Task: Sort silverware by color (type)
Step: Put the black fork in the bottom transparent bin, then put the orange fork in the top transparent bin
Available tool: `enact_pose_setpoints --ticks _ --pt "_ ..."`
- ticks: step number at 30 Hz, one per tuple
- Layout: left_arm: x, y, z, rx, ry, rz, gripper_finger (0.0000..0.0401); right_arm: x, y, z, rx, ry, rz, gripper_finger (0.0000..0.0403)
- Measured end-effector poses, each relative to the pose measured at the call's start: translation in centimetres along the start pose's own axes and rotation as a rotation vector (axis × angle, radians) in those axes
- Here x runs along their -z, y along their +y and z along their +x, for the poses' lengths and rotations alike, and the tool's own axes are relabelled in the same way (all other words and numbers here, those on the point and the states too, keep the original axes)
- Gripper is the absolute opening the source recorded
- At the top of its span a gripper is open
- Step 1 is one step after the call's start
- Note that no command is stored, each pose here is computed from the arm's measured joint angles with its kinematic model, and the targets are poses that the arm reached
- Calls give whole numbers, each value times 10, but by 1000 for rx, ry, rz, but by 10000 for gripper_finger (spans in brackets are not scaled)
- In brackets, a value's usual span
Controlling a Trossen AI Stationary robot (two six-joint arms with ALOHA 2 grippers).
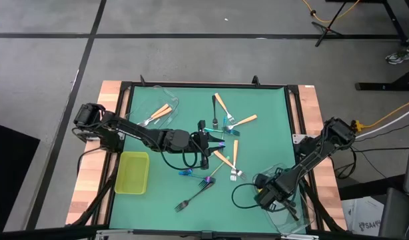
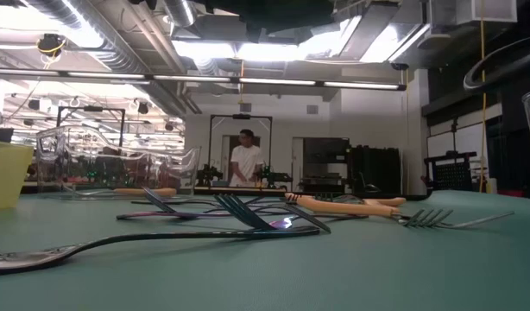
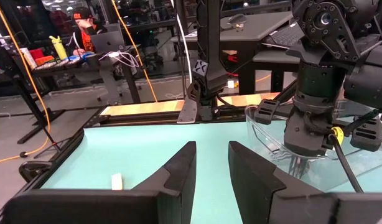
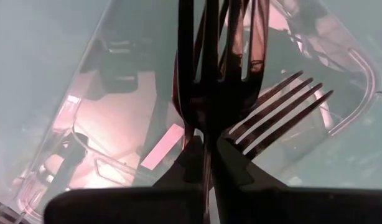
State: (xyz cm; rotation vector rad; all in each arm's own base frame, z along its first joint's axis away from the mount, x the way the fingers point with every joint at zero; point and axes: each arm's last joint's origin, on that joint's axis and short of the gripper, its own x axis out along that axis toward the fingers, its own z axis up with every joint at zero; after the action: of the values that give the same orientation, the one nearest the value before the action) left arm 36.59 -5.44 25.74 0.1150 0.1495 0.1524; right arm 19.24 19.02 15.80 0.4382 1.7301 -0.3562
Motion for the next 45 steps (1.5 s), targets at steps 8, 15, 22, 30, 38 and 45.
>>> enact_pose_setpoints --ticks 8,15,22,30,38,45 --pt "0 0 0 0 0 0 88 0 0 0 3 -3 0 61" --pt "0 0 0 0 0 0 88 0 -1 0 4 0 0 86" --pt "0 0 0 0 0 0 88 2 -2 -1 -8 50 2 87" --pt "0 0 0 0 0 0 88 8 -8 -19 -71 37 -11 88" --pt "0 0 0 0 0 0 88 15 -16 -42 -165 11 -33 88" --pt "0 0 0 0 0 0 88 24 -27 -65 -267 -24 -57 88"
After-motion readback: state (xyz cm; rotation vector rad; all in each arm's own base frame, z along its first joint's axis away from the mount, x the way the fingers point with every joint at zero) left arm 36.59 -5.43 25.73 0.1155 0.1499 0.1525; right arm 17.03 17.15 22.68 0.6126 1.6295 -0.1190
